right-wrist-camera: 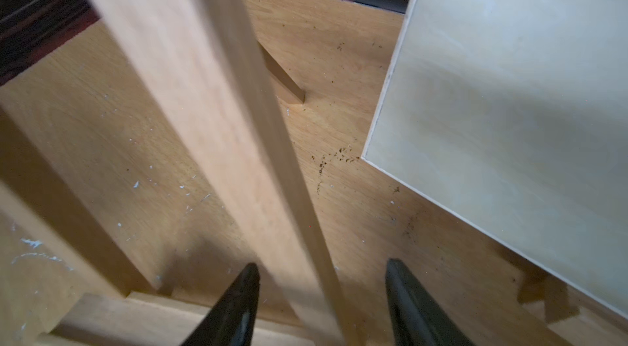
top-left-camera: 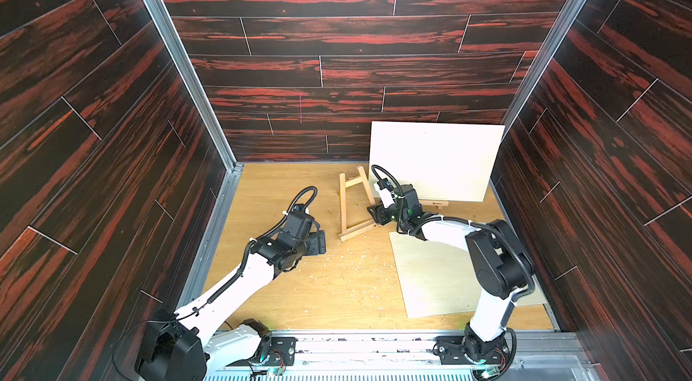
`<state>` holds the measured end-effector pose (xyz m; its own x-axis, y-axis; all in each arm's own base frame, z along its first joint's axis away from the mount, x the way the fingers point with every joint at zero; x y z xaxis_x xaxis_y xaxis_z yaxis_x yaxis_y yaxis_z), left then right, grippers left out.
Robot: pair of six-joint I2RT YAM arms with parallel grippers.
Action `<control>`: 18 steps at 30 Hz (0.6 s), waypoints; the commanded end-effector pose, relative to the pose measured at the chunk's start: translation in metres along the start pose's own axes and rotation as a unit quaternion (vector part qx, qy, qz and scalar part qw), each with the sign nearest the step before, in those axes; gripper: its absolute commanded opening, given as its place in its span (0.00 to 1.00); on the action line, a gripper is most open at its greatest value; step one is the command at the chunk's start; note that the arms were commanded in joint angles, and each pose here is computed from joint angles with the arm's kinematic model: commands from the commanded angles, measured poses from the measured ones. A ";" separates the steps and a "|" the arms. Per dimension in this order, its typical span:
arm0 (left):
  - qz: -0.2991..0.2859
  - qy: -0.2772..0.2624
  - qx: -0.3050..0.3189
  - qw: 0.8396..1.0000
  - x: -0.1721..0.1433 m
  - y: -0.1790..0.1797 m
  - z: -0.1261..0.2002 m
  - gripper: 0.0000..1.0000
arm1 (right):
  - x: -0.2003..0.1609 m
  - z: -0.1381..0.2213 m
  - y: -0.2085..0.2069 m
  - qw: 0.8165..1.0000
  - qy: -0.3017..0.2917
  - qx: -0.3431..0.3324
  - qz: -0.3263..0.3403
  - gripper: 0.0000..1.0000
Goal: Disassemble the easel
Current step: Pick up the easel at the center of the board.
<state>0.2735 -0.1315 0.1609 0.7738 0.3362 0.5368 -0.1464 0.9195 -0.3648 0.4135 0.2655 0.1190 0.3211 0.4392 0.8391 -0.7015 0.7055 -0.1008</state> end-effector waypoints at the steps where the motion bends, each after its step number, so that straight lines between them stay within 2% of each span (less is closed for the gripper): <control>1: 0.001 0.000 0.001 1.000 0.001 0.000 -0.003 0.87 | 0.008 -0.012 0.004 0.999 -0.015 0.007 0.033 0.56; 7: 0.001 -0.001 0.000 1.000 0.004 -0.002 -0.003 0.87 | 0.010 -0.016 0.008 0.998 -0.018 0.003 0.056 0.36; 18: 0.008 -0.006 0.003 1.000 0.009 0.002 -0.001 0.87 | 0.018 -0.012 0.020 0.994 -0.023 -0.004 0.107 0.17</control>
<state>0.2776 -0.1289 0.1573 0.7738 0.3463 0.5303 -0.1613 0.9175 -0.3637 0.4140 0.2851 0.1234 0.1840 0.5329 0.8259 -0.7320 0.6351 -0.2466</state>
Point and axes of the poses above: each gripper's point midway between its finger pads, its own z axis back along the fingers, its own y axis along the line the jaws close on, x = y × z, the point moved 3 cm from there along z, back along the fingers, and after that the axes turned 14 degrees about z, right-handed, at the moved point
